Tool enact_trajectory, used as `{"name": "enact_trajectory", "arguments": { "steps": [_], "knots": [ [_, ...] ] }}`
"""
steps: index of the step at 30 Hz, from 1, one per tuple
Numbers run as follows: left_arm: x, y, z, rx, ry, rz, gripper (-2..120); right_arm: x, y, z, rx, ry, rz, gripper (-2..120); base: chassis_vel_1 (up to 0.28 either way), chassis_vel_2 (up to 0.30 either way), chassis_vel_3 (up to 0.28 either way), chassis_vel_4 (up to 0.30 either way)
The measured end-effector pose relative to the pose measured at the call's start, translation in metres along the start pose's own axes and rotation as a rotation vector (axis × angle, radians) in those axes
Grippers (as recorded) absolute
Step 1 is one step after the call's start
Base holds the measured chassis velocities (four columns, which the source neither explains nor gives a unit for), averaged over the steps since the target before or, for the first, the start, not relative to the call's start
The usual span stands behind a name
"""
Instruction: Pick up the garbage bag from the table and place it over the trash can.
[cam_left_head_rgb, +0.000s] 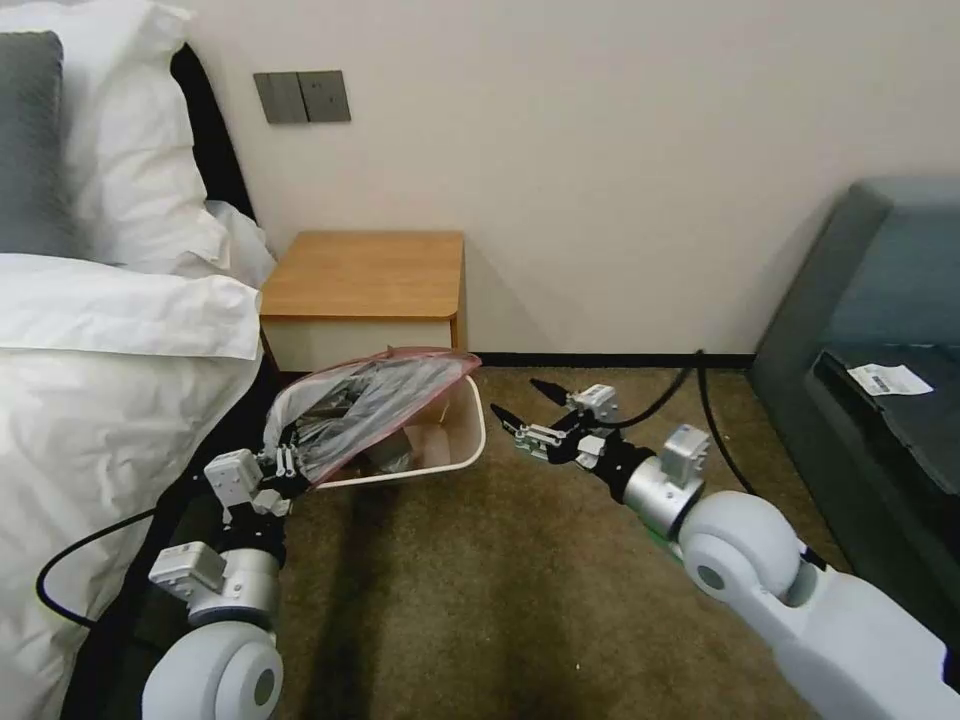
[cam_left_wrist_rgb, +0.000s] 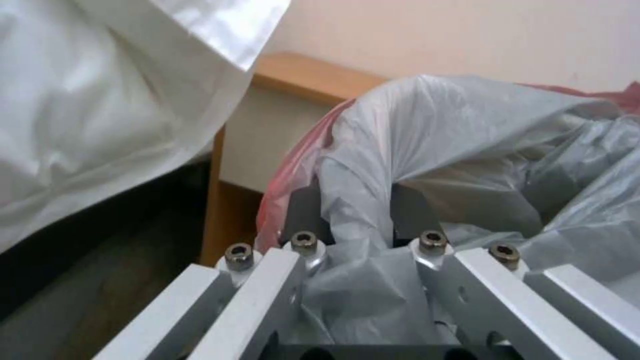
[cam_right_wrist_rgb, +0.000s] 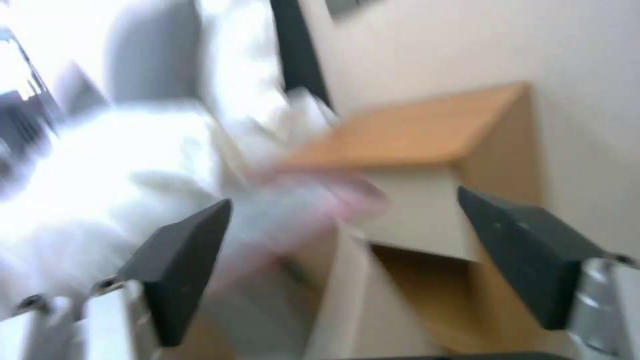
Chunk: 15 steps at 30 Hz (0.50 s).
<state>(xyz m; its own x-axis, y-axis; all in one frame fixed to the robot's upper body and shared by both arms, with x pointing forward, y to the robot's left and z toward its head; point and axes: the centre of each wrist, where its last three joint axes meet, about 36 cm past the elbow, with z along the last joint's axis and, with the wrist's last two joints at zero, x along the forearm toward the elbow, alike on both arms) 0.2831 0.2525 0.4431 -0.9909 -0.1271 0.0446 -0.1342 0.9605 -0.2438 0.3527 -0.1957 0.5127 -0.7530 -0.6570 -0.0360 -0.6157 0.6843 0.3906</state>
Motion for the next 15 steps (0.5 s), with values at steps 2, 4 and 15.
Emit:
{"name": "enact_trajectory", "arguments": {
  "steps": [2, 4, 15],
  "knots": [
    [0.0, 0.0, 0.003, -0.003, 0.004, -0.003, 11, 0.002, 0.018, -0.003, -0.09, -0.026, 0.0, 97, 0.0, 0.0, 0.0, 0.0],
    [-0.001, -0.001, 0.007, -0.009, 0.003, -0.004, 11, 0.004, 0.042, -0.004, -0.2, -0.033, 0.018, 100, 0.0, 0.0, 0.0, 0.0],
    [-0.002, -0.004, 0.009, 0.01, -0.058, 0.052, 11, -0.028, 0.078, 0.029, -0.343, 0.06, 0.014, 100, 0.0, 0.0, 0.0, 0.0]
  ]
}}
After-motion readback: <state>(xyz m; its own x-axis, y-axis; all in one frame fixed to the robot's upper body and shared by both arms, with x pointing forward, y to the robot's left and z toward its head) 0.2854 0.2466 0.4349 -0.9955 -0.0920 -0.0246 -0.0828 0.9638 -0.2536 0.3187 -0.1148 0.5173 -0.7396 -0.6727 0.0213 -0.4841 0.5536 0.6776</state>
